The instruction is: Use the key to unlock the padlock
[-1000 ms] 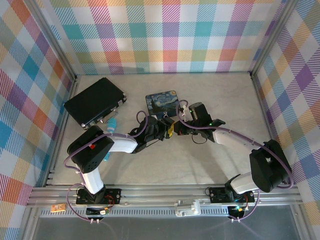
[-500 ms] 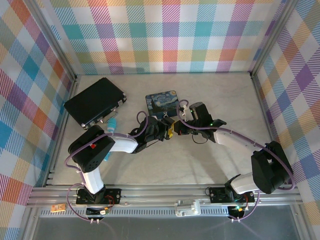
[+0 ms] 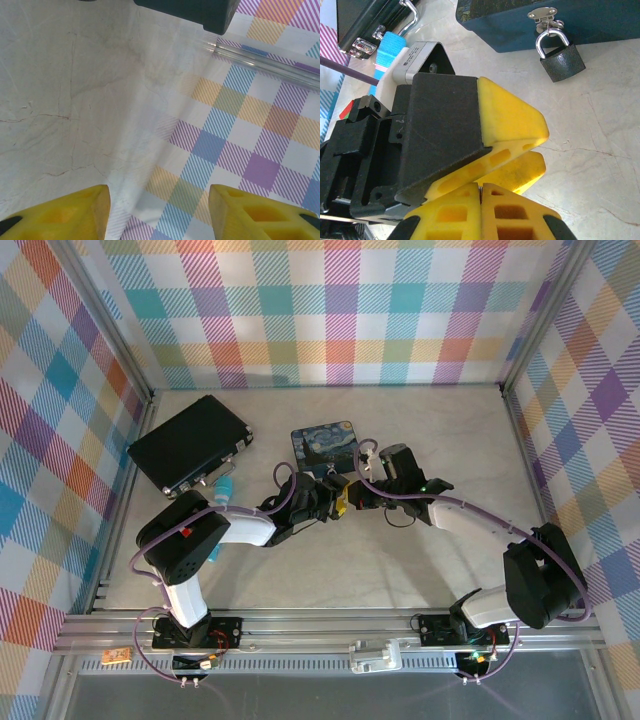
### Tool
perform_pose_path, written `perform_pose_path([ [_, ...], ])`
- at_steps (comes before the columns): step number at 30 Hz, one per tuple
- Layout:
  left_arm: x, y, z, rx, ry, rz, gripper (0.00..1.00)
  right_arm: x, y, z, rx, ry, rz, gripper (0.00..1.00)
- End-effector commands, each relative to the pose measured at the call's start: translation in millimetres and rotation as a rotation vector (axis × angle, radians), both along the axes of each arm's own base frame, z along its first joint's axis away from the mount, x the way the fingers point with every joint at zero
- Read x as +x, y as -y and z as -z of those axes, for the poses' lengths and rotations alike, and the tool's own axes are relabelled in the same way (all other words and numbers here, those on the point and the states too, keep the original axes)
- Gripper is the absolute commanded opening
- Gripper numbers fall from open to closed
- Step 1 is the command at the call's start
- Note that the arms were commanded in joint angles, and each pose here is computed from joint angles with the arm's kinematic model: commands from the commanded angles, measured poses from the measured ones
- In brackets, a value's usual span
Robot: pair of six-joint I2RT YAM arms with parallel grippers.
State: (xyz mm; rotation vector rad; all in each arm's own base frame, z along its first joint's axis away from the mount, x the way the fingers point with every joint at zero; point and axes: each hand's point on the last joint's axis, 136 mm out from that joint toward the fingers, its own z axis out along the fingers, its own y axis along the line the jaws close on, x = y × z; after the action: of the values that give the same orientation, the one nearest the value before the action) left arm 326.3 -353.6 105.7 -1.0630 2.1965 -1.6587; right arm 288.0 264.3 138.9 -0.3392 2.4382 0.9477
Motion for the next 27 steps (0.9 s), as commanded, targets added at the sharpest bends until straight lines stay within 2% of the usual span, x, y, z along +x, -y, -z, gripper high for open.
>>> perform_pose_path([
  [1,-1,8,-5,-0.035,0.003,0.026,0.54,0,-9,-10,0.065,0.020,-0.022,0.00],
  [10,-1,9,-8,-0.037,0.004,0.030,0.57,2,-5,-5,0.055,0.033,0.007,0.00],
  [17,-2,9,-6,-0.037,-0.005,0.028,0.58,4,-3,-19,0.063,0.069,0.015,0.00],
  [27,0,11,-8,-0.062,-0.008,0.021,0.59,-2,-5,5,0.068,-0.006,0.017,0.00],
])
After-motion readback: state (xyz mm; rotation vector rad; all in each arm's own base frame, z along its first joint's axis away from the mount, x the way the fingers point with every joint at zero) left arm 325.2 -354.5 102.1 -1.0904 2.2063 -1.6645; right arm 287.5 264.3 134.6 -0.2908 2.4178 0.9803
